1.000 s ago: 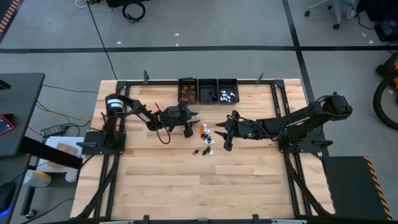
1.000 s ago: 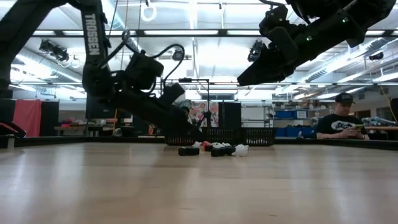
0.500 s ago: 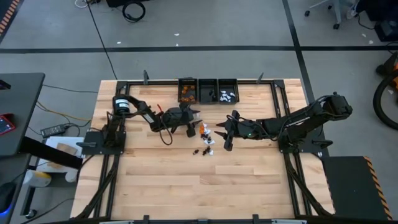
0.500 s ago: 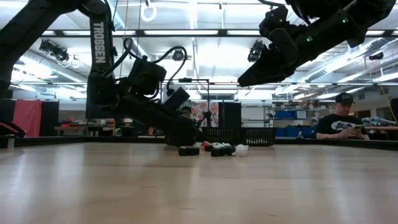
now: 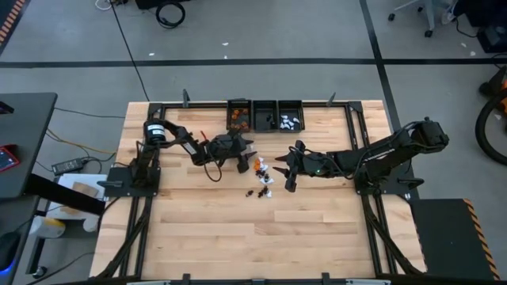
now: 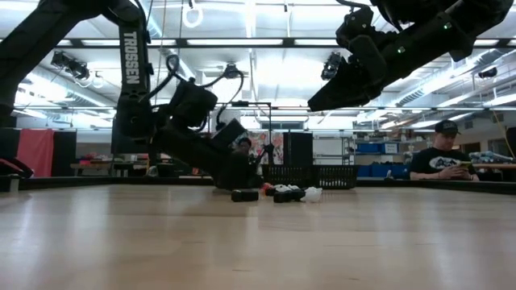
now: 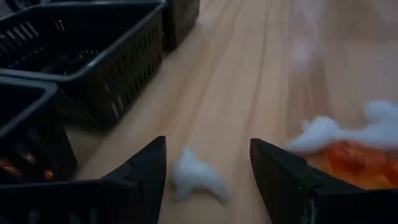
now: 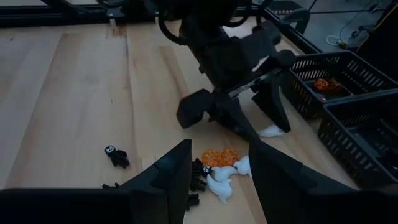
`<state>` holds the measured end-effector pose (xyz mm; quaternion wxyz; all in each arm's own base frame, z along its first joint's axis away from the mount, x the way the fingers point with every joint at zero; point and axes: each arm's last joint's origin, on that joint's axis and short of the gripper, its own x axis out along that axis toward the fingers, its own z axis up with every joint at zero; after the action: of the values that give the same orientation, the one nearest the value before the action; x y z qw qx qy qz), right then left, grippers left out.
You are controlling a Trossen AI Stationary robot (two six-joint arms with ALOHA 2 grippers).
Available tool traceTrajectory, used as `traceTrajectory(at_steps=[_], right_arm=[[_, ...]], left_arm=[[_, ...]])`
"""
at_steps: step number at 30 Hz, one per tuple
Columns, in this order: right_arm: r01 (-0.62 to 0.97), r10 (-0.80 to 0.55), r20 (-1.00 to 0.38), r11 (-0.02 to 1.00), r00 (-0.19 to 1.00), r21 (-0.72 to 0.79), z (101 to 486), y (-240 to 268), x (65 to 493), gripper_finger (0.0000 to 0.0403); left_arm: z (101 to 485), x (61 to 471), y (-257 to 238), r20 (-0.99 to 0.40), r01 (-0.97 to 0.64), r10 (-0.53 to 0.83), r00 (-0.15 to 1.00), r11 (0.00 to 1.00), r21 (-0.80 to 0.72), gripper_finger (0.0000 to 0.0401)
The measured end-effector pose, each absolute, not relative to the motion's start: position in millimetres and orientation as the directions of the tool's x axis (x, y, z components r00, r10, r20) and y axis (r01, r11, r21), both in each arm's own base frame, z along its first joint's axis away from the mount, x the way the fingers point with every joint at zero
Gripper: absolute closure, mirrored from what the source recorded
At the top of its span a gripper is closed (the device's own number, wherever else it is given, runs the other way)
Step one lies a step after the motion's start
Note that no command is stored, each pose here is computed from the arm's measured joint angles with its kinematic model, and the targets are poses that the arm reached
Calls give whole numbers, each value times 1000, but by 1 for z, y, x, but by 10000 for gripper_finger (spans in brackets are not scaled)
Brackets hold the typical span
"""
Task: Sort game pieces by color
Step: Put the white game piece into the right black basket
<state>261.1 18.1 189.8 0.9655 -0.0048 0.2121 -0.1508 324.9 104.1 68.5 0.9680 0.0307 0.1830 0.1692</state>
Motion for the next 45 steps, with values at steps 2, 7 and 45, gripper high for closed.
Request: traceTrajectory(at_steps=[2,7,45], right_arm=[[288,-293,-408,955,865,-75,190,18,261,238],[286,-293,-409,955,864,-80,190,18,261,238],[275,-287,-415,957,863,-89,189,18,261,238]], left_arm=[[69,328,106,-342,-320,342,875,940,120,192],[60,333,109,-347,-326,344,873,939,111,204],[68,334,93,-455,-259,313,834,949,178,361]])
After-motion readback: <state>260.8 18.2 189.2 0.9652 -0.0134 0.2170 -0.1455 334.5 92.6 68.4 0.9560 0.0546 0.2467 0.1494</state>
